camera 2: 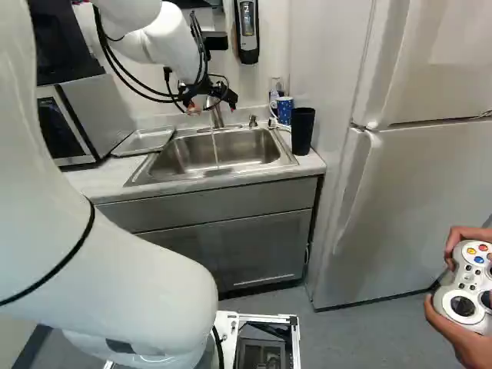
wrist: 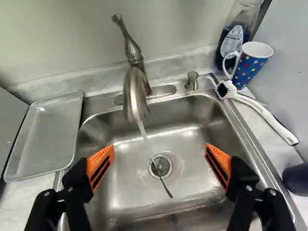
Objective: Rinse the cup and place it in the tray
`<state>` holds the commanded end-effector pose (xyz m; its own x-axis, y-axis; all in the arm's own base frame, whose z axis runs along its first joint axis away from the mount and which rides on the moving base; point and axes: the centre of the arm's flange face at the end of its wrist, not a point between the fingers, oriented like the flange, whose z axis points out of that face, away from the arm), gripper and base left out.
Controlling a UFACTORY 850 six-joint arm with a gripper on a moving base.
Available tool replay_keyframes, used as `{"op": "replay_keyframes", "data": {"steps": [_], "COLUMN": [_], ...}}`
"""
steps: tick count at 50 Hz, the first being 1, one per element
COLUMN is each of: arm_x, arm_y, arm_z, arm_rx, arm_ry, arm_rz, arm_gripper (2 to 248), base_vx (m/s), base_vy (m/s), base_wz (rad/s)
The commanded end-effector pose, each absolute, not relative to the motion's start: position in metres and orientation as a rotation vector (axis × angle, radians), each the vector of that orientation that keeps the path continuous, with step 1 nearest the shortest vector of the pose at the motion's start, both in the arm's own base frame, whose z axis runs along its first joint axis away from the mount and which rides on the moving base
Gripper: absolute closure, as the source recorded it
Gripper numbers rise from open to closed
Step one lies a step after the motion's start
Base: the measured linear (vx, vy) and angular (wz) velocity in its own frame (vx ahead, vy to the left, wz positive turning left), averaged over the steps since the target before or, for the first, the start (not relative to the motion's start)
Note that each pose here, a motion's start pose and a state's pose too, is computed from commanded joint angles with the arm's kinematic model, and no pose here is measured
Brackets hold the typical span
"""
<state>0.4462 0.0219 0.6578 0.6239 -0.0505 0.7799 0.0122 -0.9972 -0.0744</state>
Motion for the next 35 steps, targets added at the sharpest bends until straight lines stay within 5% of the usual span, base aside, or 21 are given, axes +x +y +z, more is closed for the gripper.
{"op": "replay_keyframes", "data": {"steps": [35], "arm_x": [0.444], "arm_y": [0.008], "arm_z": [0.658], "arm_rx": [-2.775], "arm_ry": [0.075], "arm_rz": [-1.340], "arm_gripper": [3], "base_vx": [0.000], "base_vy": [0.000], "base_wz": [0.000]}}
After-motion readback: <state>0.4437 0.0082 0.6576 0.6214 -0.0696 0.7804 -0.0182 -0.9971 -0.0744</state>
